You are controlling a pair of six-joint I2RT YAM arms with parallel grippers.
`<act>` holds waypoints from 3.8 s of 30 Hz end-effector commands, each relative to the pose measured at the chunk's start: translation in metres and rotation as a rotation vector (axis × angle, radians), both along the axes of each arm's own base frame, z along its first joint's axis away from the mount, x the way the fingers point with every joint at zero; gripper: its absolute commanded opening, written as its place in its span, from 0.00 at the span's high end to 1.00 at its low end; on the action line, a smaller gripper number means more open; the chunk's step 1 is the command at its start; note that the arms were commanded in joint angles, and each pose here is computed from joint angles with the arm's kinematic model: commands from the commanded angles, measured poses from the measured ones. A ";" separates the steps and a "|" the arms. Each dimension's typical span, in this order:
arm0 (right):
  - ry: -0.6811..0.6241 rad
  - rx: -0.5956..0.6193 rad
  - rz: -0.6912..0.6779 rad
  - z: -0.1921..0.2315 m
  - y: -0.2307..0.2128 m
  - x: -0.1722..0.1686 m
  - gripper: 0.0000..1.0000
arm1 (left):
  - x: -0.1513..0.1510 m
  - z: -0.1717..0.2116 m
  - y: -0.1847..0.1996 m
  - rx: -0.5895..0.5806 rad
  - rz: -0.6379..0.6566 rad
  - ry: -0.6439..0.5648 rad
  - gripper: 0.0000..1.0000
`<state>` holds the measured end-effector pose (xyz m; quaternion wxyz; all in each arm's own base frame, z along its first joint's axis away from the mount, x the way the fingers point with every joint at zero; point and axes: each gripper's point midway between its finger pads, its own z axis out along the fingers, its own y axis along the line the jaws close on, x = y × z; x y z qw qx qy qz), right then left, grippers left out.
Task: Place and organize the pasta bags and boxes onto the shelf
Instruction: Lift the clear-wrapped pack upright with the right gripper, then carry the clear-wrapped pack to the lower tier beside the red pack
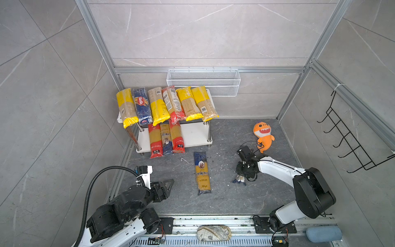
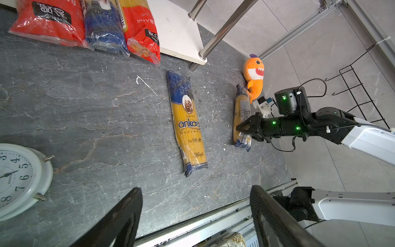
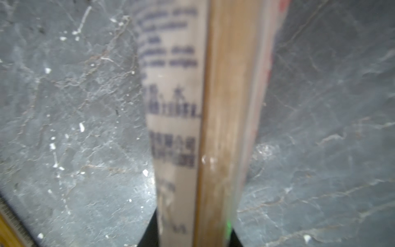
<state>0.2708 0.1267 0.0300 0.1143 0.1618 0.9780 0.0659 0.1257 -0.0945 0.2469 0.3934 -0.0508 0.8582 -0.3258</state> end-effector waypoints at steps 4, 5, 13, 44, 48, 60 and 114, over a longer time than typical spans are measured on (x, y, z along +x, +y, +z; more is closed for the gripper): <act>-0.007 0.228 0.146 0.031 0.043 -0.040 1.00 | 0.002 0.017 0.009 0.022 0.020 -0.048 0.18; -0.034 0.278 0.175 0.042 0.053 -0.043 1.00 | 0.003 0.018 0.009 0.027 0.023 -0.047 0.18; -0.182 0.475 0.305 0.112 0.086 -0.063 1.00 | 0.010 0.021 0.001 0.046 0.024 -0.046 0.18; -0.227 0.639 0.674 0.142 0.221 -0.052 1.00 | 0.037 -0.015 -0.031 0.102 0.059 0.037 0.18; -0.240 0.630 0.704 0.143 0.236 -0.039 1.00 | 0.034 -0.018 -0.025 0.113 0.070 0.049 0.17; -0.313 0.603 0.784 0.150 0.289 0.015 1.00 | 0.025 -0.016 -0.001 0.104 0.122 0.037 0.17; -0.499 0.432 0.729 0.122 0.329 0.215 0.87 | 0.019 -0.009 0.014 0.126 0.156 0.056 0.18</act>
